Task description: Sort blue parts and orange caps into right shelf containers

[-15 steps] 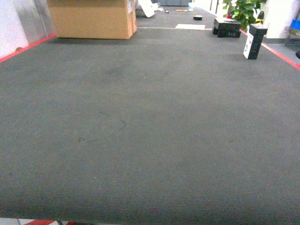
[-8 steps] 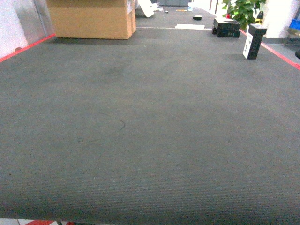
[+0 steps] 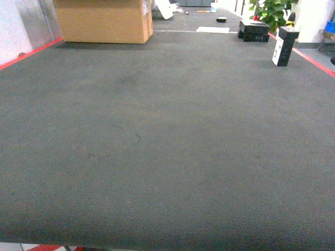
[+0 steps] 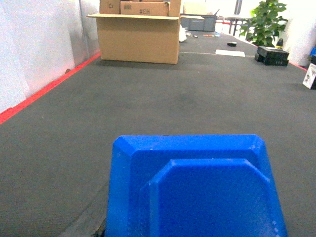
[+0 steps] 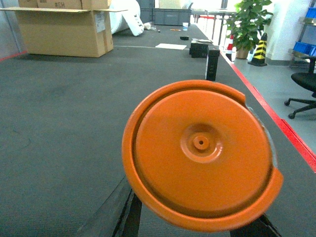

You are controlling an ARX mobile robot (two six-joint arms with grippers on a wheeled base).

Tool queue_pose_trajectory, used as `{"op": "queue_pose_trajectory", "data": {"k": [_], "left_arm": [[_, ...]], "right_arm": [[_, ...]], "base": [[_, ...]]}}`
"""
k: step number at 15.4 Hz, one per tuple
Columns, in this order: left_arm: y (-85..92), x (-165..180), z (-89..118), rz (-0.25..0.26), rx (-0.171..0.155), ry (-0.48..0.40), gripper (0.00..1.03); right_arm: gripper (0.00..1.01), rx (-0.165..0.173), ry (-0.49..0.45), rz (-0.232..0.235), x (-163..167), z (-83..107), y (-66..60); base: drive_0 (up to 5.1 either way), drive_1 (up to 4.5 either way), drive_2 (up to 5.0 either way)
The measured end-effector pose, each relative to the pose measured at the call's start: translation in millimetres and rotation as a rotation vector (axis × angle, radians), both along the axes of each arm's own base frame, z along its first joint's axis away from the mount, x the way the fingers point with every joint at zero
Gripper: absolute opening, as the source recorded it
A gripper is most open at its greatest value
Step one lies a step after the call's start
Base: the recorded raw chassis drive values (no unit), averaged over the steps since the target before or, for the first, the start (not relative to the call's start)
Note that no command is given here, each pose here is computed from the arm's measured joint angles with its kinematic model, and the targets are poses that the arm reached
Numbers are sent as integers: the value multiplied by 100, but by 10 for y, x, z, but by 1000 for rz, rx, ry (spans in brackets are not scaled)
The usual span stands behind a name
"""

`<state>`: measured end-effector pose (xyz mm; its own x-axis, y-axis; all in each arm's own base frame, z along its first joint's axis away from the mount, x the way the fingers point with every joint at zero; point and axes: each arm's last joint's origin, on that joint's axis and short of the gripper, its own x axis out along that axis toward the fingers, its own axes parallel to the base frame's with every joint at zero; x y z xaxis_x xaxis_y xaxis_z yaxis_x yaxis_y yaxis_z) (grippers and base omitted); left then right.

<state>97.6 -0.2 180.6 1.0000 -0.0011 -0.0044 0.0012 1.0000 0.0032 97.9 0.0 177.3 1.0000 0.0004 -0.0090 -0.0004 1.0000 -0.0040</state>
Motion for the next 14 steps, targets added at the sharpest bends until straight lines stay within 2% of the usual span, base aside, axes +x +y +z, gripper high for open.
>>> {"op": "queue_pose_trajectory", "data": {"k": [4,14], "left_arm": [[-1,2,-154,-3,-1,8,43],[0,1,-149,0,0,2,43]], "right_arm": [[42,3,-5,0,-5,-109,0],[42,3,-11,0,-7,-103,0]], "base": [[0,0,0],[0,0,0]]}}
